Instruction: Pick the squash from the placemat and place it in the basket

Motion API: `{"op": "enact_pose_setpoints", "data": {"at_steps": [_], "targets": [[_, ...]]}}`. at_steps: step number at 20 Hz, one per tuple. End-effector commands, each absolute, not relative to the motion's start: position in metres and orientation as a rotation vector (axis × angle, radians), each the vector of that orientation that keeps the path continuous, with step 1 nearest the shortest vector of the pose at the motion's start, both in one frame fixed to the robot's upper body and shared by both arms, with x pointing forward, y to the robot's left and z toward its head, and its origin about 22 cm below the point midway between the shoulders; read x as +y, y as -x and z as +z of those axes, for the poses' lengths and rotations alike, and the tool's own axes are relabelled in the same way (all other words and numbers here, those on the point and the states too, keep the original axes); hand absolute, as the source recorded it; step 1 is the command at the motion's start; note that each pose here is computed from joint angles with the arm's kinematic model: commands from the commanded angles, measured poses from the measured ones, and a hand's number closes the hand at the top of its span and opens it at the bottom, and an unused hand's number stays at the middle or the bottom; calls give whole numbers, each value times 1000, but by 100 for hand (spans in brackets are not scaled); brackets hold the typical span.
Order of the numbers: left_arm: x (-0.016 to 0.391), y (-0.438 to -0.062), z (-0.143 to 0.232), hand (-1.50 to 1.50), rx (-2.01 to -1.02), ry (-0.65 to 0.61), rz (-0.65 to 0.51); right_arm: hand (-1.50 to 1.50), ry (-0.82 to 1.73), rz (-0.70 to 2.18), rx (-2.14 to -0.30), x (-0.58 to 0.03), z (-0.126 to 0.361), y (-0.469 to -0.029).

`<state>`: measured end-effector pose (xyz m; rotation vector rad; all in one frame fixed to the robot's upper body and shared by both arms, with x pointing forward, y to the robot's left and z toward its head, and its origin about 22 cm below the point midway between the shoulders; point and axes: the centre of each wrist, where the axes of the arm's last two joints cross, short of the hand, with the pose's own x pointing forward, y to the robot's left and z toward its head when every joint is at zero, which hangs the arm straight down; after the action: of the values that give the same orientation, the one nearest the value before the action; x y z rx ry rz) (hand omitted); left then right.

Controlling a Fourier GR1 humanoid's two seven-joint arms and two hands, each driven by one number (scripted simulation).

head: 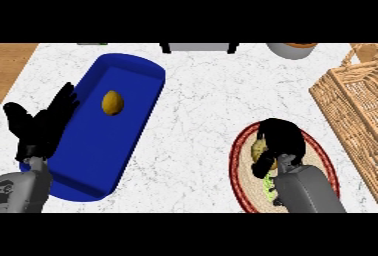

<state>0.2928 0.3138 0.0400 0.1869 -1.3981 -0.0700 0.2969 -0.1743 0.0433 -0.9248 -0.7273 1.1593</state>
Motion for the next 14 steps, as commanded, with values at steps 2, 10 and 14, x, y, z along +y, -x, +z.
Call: {"op": "enact_pose_setpoints", "data": {"at_steps": [2,10,14], "targets": [[305,-296,42,0,-1414,-154,-81,150,993,582,-744,-176,69,-324],[278,-311,51,0,-1431,-100,-162,150,1047,37,-1075,-144,130,-364],[284,-317,58,0,-1432,-112,-173,150,1162,-92,-1281,-115,157,-379]]}}
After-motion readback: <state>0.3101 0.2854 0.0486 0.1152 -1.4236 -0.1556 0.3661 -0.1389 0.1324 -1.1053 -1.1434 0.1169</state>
